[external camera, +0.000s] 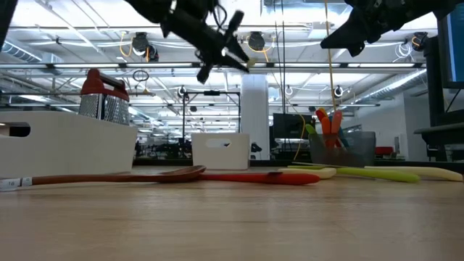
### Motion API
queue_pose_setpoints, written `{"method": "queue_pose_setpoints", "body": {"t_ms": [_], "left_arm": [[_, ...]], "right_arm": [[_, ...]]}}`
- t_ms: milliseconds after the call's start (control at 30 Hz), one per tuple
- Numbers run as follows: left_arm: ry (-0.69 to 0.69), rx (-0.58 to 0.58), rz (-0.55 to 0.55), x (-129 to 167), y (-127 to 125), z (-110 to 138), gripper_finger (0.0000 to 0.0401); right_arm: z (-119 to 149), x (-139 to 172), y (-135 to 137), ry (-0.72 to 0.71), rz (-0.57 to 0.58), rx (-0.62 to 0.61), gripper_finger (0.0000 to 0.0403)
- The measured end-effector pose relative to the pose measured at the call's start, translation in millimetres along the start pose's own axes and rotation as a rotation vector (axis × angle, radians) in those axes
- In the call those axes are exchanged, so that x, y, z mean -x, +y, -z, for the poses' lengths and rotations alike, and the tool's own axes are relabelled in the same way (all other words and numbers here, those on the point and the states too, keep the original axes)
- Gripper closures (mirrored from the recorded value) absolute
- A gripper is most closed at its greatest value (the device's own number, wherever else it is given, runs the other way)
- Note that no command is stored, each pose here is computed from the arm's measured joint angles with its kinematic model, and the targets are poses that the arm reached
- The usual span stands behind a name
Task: Pick & Place Kitchen Items
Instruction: Put the yellow table knife into the top white bin
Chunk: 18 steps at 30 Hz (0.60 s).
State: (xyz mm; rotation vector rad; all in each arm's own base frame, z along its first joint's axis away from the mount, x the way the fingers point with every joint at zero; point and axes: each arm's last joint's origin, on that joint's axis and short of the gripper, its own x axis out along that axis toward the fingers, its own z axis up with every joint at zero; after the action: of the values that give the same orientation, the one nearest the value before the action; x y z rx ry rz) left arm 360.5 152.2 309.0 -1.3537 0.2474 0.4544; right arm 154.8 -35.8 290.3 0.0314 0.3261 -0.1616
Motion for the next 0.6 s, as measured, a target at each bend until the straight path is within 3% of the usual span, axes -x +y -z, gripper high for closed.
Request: {"method": "queue_pose_setpoints", "body": {"t_ms": [333, 600], "left_arm": [[0.039, 0.099, -0.113, -22, 35, -20, 0.0367], [0.118, 0.164, -0.346, -17, 57, -10, 0.0367]], "right_arm": [[0, 0, 0, 0.004, 0.000, -0.001, 0.0400], [1, 0, 0, 0.008, -0.001, 0.002, 0.0400]]}}
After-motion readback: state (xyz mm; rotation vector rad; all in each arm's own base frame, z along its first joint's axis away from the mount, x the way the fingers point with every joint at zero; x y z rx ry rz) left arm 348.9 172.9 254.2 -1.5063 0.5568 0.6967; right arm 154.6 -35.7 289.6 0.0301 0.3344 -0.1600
